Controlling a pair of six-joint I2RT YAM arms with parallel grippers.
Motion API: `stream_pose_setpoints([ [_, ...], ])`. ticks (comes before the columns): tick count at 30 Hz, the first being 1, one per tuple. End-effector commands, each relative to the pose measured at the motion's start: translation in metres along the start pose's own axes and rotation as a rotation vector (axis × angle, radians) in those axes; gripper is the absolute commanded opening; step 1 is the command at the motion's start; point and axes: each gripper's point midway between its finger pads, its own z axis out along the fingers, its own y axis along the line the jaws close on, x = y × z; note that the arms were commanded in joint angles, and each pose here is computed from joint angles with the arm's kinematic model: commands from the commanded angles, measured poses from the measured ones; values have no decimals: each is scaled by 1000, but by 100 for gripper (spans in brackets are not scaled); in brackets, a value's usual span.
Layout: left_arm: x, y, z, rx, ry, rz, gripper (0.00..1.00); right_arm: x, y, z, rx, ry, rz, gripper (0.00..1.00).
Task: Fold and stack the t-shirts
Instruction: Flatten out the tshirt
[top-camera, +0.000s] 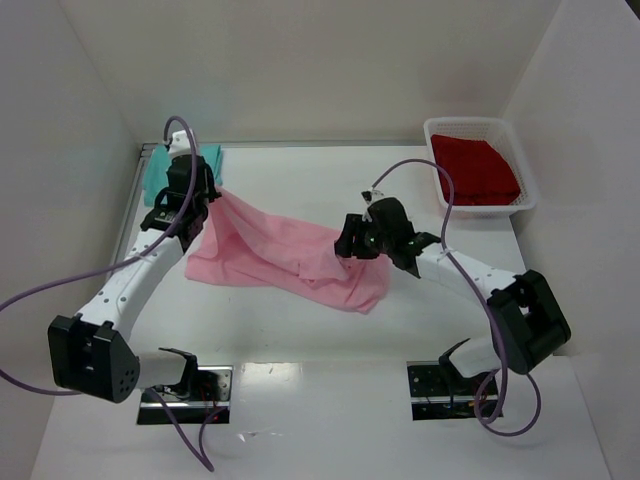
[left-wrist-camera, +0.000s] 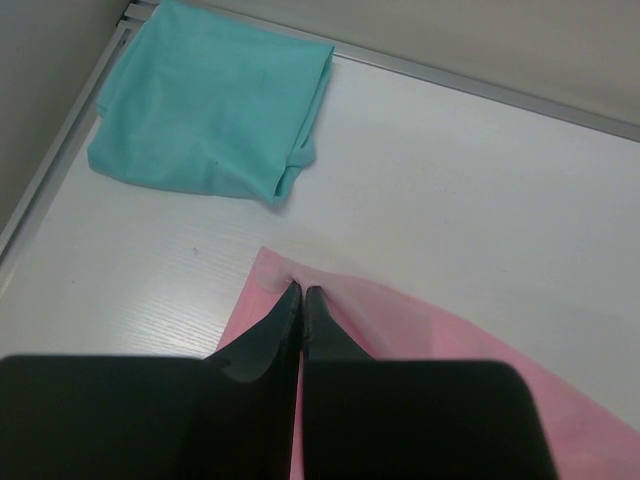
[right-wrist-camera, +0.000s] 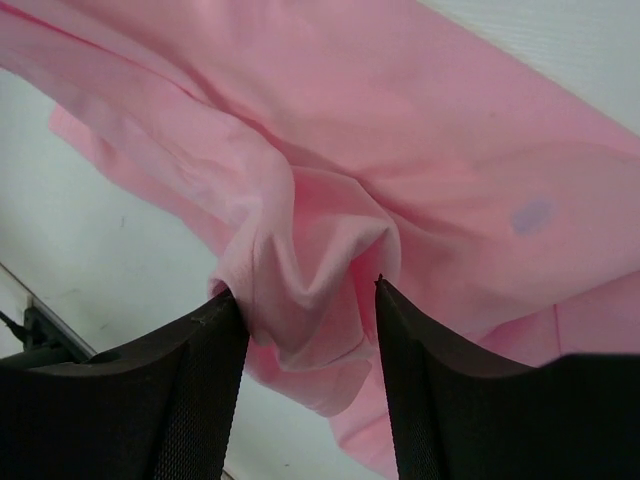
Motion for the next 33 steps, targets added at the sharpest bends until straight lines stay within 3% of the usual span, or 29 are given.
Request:
stream_pose_setpoints([
  [1,-11,-8,5,24,-37,-14,0,-30,30,-17,-98,-102,-32,58],
  [9,-3,-12,9,27,-17,-2,0,1,65,-6,-225,-7,-28,54],
  [14,-2,-14,9,36,-15,-2,0,15,72,3,-211,17,-18,54],
  [20,-2,-16,9,45,-12,-2,0,2,51,11,-75,-35,-18,58],
  [25,0,-15,10,45,-12,-2,0,-27,22,-16,113,-196,-20,65],
  [33,4,-17,12,51,-1,2,0,-23,25,-35,63,-203,-13,65],
])
